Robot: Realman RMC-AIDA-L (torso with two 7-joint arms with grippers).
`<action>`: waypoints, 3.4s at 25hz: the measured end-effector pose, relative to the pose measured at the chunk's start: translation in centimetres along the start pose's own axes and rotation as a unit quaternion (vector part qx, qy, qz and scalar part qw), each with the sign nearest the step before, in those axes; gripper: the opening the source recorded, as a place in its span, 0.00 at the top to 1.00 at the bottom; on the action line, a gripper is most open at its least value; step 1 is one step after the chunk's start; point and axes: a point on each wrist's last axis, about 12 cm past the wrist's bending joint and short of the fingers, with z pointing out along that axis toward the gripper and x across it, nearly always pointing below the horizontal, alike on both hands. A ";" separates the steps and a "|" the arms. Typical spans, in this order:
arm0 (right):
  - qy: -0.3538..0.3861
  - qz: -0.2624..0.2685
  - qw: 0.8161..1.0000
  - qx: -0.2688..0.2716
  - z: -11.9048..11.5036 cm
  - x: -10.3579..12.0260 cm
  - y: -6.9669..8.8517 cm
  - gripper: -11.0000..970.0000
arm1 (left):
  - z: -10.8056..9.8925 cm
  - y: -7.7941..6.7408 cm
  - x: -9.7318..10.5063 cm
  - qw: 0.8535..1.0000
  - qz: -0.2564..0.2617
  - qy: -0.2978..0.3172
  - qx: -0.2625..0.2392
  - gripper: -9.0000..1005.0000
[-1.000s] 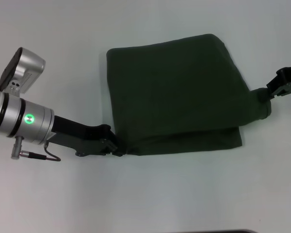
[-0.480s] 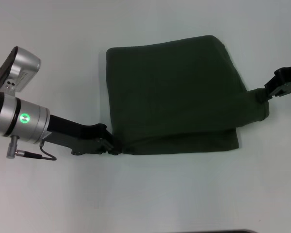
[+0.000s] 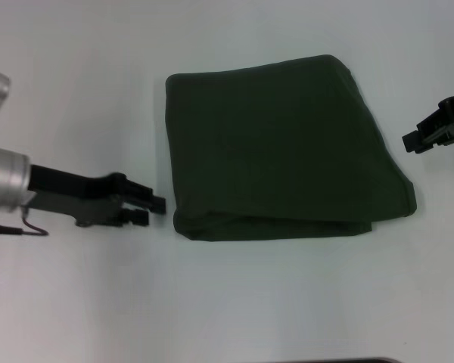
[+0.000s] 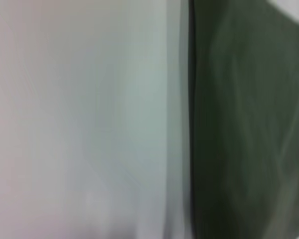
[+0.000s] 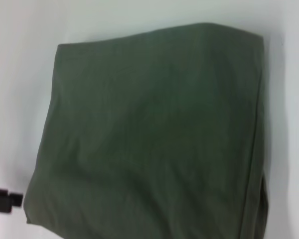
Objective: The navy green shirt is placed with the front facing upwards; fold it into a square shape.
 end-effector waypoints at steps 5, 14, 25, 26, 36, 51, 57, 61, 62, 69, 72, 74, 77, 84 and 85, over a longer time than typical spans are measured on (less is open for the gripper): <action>-0.012 0.001 1.000 0.000 -1.1 -0.1 -0.2 0.84 | -2.6 0.0 -0.8 0.998 -0.011 -0.052 0.026 0.61; -0.012 -0.019 0.999 -0.036 1.0 -1.4 2.2 0.63 | -1.9 -2.7 -1.7 0.994 0.030 -0.056 0.084 0.59; 0.032 -0.020 0.999 -0.039 5.3 -1.2 3.6 0.64 | 2.5 -5.2 -0.6 0.993 0.064 0.020 0.097 0.59; 0.036 -0.018 0.999 -0.033 5.4 -1.0 3.5 0.64 | 2.7 -5.2 -0.5 0.993 0.064 0.025 0.097 0.59; 0.024 0.026 0.999 -0.002 4.4 0.4 0.4 0.64 | 2.9 -3.7 -1.3 0.997 0.053 -0.006 0.046 0.60; -0.063 -0.010 0.991 -0.114 -2.6 -2.9 4.1 0.64 | -0.9 -4.4 -2.4 0.994 0.068 -0.047 0.074 0.60; -0.099 -0.022 0.987 -0.129 -1.9 -4.6 5.6 0.64 | -1.7 -4.6 -2.6 0.993 0.071 -0.056 0.082 0.60; -0.103 -0.029 0.987 -0.121 -1.4 -5.1 6.1 0.64 | -1.8 -4.9 -2.8 0.992 0.076 -0.053 0.083 0.60; -0.101 -0.031 0.987 -0.119 -1.3 -5.1 6.1 0.64 | -1.7 -5.0 -2.9 0.992 0.078 -0.050 0.084 0.60; -0.092 -0.032 0.989 -0.109 -1.0 -4.9 5.9 0.64 | 2.7 -6.4 -2.0 0.992 0.099 0.012 0.077 0.60; -0.091 -0.026 0.990 -0.107 -0.9 -4.6 5.5 0.64 | 4.5 -6.8 -1.6 0.991 0.099 0.026 0.080 0.60; -0.090 -0.022 0.990 -0.107 -0.8 -4.3 5.2 0.64 | 5.3 -7.2 -1.5 0.991 0.097 0.027 0.090 0.60; -0.089 -0.015 0.990 -0.106 -0.6 -3.8 4.7 0.64 | 6.1 -7.3 -1.7 0.991 0.094 0.017 0.091 0.60; -0.087 -0.004 0.990 -0.107 -0.3 -3.1 4.1 0.64 | 5.7 -5.2 -2.2 0.996 0.081 0.000 0.037 0.60; -0.087 -0.003 0.991 -0.107 -0.3 -3.1 4.0 0.64 | 5.3 -4.7 -2.3 0.997 0.075 -0.005 0.033 0.60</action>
